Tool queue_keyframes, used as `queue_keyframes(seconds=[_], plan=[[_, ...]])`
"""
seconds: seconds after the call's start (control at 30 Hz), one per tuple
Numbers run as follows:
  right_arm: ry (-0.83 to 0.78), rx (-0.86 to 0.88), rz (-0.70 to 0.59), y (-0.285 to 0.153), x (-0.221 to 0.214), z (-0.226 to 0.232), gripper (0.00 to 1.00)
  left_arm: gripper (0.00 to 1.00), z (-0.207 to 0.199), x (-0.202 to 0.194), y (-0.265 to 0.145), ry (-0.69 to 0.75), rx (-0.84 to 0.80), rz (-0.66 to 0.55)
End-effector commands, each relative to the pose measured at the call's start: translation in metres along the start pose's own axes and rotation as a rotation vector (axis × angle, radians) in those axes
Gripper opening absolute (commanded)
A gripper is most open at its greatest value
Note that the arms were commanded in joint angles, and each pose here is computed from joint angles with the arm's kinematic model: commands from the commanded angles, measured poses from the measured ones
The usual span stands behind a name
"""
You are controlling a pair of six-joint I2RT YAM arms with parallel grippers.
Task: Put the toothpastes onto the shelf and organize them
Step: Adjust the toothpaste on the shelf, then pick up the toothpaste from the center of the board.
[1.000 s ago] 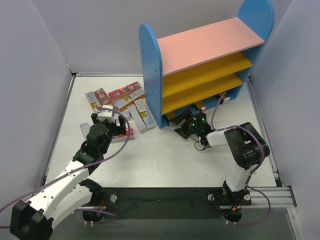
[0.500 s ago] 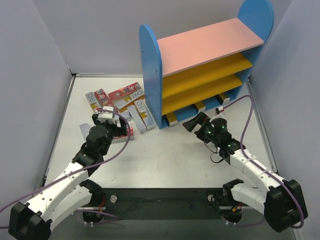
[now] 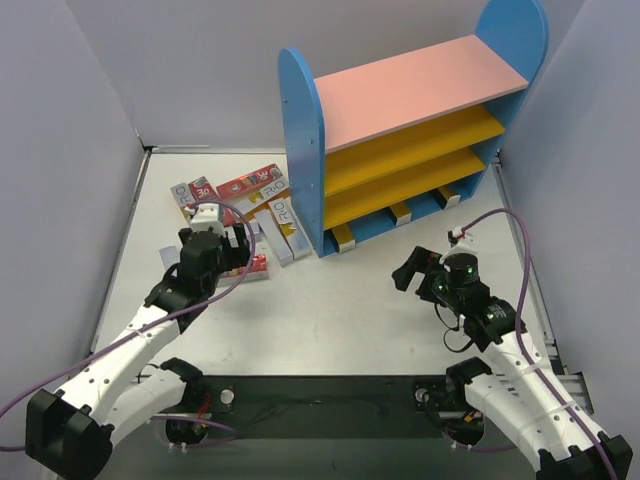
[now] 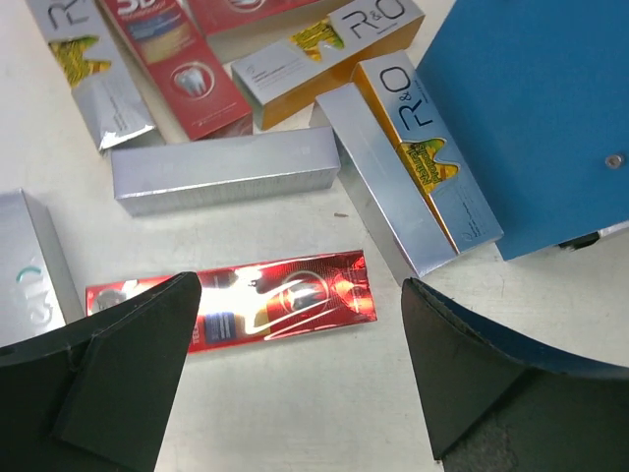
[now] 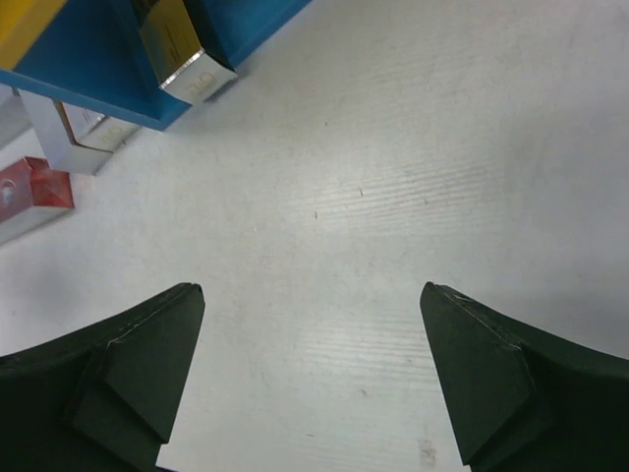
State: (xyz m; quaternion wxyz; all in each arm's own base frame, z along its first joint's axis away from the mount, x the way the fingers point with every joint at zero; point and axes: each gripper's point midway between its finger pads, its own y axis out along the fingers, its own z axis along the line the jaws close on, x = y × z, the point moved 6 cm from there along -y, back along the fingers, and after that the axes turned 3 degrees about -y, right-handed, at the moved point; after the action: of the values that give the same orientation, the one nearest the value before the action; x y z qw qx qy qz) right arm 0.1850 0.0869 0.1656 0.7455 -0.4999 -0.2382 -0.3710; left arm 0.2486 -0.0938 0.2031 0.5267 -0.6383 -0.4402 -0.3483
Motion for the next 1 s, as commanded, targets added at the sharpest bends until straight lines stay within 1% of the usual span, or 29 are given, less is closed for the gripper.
queue_keyframes(seconds=[0.0, 0.1, 0.13, 0.3, 0.43, 0.53, 0.6, 0.7, 0.77, 0.8, 0.83, 0.9, 0.97], plan=[[-0.068, 0.0, 0.066, -0.016, 0.0, 0.0, 1.0, 0.96, 0.005, 0.015, -0.013, -0.156, 0.11, 0.069], [-0.108, 0.021, 0.067, -0.027, -0.003, -0.002, 1.0, 0.97, 0.017, 0.012, -0.021, -0.234, 0.251, 0.118], [-0.131, 0.024, 0.072, -0.029, -0.005, -0.004, 1.0, 0.97, 0.019, 0.013, -0.021, -0.273, 0.282, 0.117], [-0.171, 0.032, 0.098, -0.036, -0.017, -0.011, 1.0, 0.97, 0.022, 0.009, -0.026, -0.326, 0.336, 0.194], [-0.172, 0.086, 0.091, -0.042, -0.022, -0.009, 1.0, 0.97, 0.031, 0.004, -0.029, -0.46, 0.399, 0.205], [-0.174, 0.121, 0.084, -0.051, -0.023, -0.006, 1.0, 0.97, 0.038, 0.006, -0.032, -0.514, 0.439, 0.22], [-0.184, 0.133, 0.073, -0.055, -0.022, -0.005, 1.0, 0.97, 0.041, -0.001, -0.033, -0.562, 0.485, 0.256], [-0.188, 0.152, 0.084, -0.056, -0.02, -0.001, 1.0, 0.97, 0.045, -0.014, -0.026, -0.643, 0.528, 0.309], [-0.191, 0.149, 0.084, -0.05, -0.018, 0.0, 1.0, 0.97, 0.049, -0.025, -0.019, -0.673, 0.583, 0.339], [-0.187, 0.136, 0.081, -0.048, -0.015, 0.0, 1.0, 0.97, 0.049, -0.028, -0.019, -0.734, 0.623, 0.35], [-0.192, 0.131, 0.083, -0.048, -0.013, 0.001, 1.0, 0.97, 0.049, -0.033, -0.015, -0.751, 0.658, 0.371], [-0.211, 0.132, 0.096, -0.046, -0.012, 0.002, 1.0, 0.97, 0.05, -0.034, -0.009, -0.774, 0.694, 0.365], [-0.216, 0.122, 0.099, -0.041, -0.015, -0.001, 1.0, 0.97, 0.053, -0.04, -0.003, -0.792, 0.765, 0.376]])
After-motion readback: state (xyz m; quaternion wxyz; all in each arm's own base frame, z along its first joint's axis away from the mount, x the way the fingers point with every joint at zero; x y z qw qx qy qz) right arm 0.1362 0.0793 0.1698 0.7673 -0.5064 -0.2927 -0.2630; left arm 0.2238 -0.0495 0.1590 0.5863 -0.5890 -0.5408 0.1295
